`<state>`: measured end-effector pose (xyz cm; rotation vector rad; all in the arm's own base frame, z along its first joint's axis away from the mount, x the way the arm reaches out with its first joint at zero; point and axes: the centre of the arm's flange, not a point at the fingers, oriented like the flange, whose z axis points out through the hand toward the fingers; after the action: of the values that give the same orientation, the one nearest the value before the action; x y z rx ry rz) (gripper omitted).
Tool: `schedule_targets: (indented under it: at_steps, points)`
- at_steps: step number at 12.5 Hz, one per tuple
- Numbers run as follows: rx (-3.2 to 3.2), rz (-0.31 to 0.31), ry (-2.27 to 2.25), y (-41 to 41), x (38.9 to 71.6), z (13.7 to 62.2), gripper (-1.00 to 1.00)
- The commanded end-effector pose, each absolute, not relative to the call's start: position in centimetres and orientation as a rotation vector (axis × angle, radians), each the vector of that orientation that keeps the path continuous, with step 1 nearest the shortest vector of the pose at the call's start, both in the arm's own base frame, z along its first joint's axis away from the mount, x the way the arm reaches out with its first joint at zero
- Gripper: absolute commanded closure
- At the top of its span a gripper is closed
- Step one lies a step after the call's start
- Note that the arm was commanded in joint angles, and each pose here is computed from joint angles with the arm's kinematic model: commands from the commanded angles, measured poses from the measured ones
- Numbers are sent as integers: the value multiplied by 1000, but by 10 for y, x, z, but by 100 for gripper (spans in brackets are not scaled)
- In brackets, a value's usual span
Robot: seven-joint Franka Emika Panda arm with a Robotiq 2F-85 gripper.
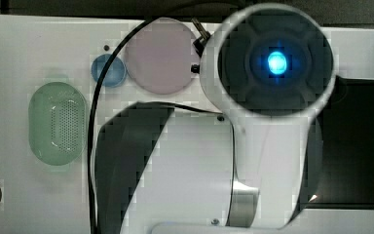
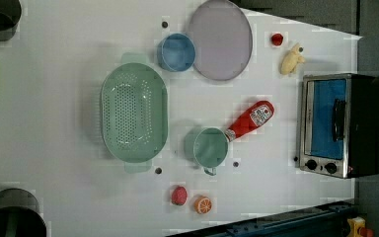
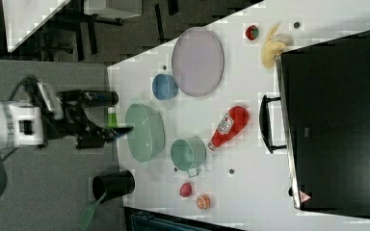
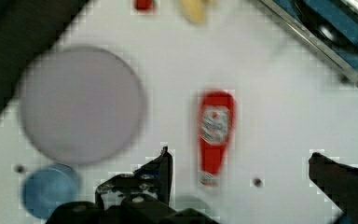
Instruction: Pick Ketchup from oven and place it on table.
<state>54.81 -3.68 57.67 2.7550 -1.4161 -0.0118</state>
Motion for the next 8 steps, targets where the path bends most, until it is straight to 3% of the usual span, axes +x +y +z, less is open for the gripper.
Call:
schedule_targets:
  at_steps: [1,4,8]
  points:
    - [2696,-104,-1498,-25,542,596,-100]
    - [2721,-21,-1509,-25,549,606,-100]
    - [2713,-45,-1504,-25,550,597,-100]
